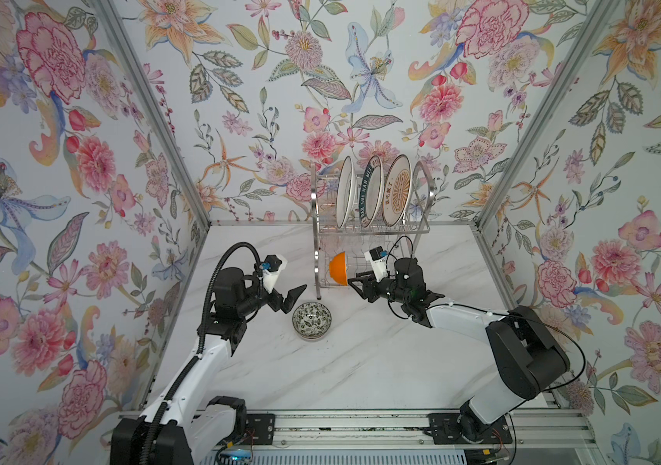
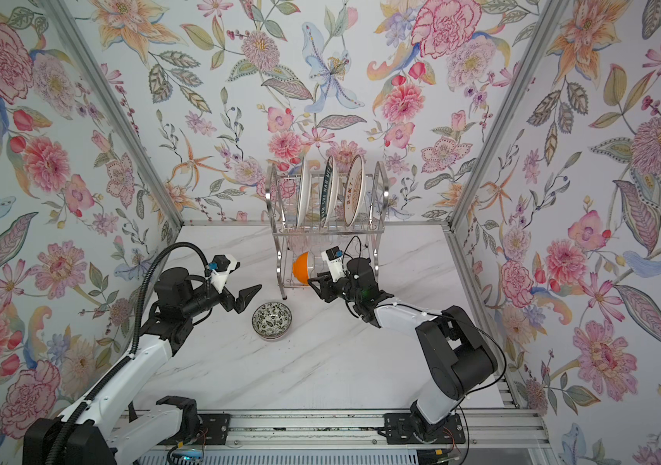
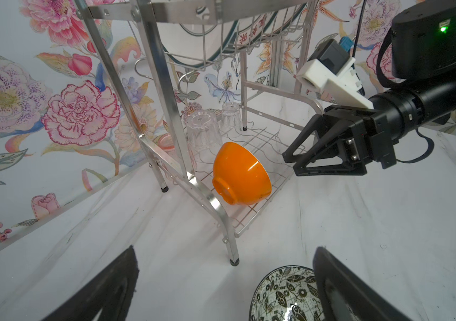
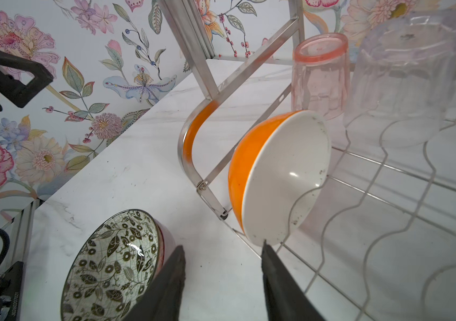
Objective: Unload the mixed dishes from the dish rack
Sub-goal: 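Move the right gripper to the orange bowl's rim in the rack, then close the right gripper on the orange bowl's rim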
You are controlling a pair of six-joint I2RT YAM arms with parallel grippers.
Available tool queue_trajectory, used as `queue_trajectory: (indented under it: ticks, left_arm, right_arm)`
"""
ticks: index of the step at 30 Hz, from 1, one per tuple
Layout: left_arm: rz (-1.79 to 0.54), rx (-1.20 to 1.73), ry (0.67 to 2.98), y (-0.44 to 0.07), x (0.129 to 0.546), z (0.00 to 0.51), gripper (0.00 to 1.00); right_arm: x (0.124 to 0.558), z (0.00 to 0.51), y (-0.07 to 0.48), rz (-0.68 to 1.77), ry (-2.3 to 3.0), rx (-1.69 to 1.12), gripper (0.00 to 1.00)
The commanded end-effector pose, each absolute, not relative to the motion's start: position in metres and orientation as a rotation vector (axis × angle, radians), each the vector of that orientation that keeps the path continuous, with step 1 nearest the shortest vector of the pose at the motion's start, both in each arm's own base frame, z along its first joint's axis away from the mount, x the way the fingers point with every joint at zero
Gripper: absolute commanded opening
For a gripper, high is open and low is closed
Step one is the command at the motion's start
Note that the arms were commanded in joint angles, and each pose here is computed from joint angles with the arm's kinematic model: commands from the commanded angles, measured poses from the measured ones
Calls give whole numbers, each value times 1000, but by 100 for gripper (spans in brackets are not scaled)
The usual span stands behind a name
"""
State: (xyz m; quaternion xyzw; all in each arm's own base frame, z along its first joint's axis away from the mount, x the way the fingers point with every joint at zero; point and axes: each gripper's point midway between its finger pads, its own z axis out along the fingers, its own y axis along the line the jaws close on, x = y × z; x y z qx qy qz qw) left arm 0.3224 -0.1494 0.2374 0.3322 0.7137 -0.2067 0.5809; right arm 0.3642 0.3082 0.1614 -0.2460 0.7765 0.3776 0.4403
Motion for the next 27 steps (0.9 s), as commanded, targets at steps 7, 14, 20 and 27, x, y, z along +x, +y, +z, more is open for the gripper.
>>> queue_trajectory:
  ticks: [7, 14, 20, 27]
  left_arm:
    - [-442, 816, 1668, -152, 322, 224, 99]
    - [-446, 821, 1677, -154, 320, 220, 99]
    - [-421, 835, 1677, -153, 320, 217, 99]
    - [-406, 838, 1684, -152, 320, 214, 99]
  right_arm:
    - [384, 179, 330, 1063, 1825, -629, 48]
    - [396, 166, 340, 1094, 1853, -621, 49]
    - [402, 156, 348, 1143, 1871, -612, 49]
    - [406, 149, 356, 1194, 1883, -604, 47]
